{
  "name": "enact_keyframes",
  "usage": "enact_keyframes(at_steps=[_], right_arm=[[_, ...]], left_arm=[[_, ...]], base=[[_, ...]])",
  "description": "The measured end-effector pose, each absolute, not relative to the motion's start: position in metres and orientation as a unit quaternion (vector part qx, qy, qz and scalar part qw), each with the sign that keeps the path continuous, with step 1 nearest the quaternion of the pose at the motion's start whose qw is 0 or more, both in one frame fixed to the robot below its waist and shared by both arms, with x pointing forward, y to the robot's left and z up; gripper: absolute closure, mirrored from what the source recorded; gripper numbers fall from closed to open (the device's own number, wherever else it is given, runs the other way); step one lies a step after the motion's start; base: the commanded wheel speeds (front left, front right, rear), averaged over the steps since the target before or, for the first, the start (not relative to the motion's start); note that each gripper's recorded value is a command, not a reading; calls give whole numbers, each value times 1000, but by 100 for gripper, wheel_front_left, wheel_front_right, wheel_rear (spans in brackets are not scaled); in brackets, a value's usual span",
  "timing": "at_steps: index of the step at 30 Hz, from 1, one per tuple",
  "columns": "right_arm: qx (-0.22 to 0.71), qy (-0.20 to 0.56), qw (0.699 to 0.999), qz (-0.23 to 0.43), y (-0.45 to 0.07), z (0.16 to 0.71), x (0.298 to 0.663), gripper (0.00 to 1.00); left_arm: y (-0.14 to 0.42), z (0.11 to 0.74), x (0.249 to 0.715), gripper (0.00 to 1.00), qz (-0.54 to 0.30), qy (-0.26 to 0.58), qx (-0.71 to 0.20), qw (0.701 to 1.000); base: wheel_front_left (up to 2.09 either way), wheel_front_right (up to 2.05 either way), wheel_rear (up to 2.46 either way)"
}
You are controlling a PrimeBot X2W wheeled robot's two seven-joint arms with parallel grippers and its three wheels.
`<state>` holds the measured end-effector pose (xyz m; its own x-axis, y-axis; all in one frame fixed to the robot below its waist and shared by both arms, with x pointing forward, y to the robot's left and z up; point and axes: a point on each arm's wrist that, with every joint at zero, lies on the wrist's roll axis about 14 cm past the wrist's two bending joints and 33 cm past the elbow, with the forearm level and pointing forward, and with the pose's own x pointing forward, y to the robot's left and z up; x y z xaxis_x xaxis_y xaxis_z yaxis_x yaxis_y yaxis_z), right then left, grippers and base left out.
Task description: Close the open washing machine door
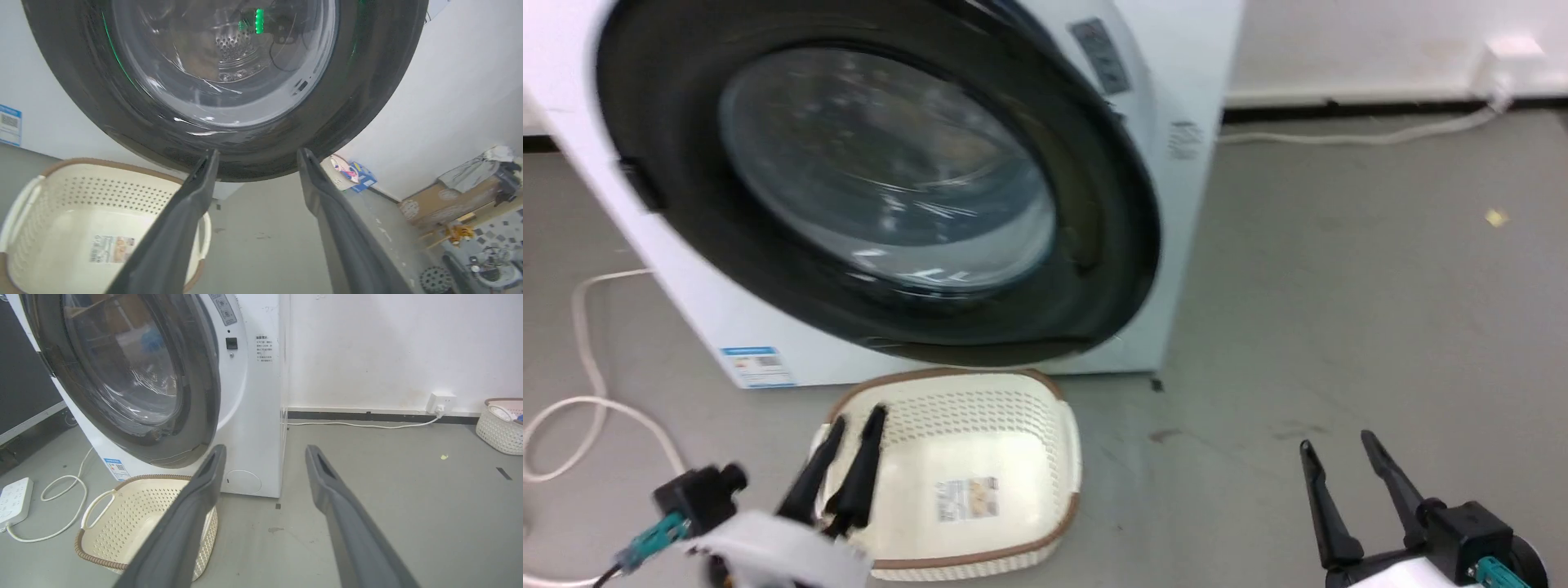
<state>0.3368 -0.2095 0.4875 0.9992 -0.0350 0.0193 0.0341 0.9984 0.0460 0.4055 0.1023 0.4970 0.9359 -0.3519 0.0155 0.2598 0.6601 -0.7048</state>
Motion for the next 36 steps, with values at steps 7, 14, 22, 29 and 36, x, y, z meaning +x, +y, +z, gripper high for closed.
enact_keyframes(at_steps=[7,14,22,29,36], right_arm=[[25,-27,998,43,-172,498,347,0],[16,-30,994,100,-136,500,354,0],[3,-22,988,151,-104,495,362,100],[-16,-31,973,228,-73,510,419,100],[-28,-20,964,264,-68,524,491,100]], left_arm=[[176,527,384,0,-86,-45,-158,983],[196,548,350,0,-40,-97,-16,994],[197,539,340,0,-31,-86,16,996],[194,521,360,0,-32,-57,15,998],[196,505,378,0,-25,-34,10,999]], base=[[0,0,0],[0,0,0],[0,0,0],[0,0,0],[0,0,0]])
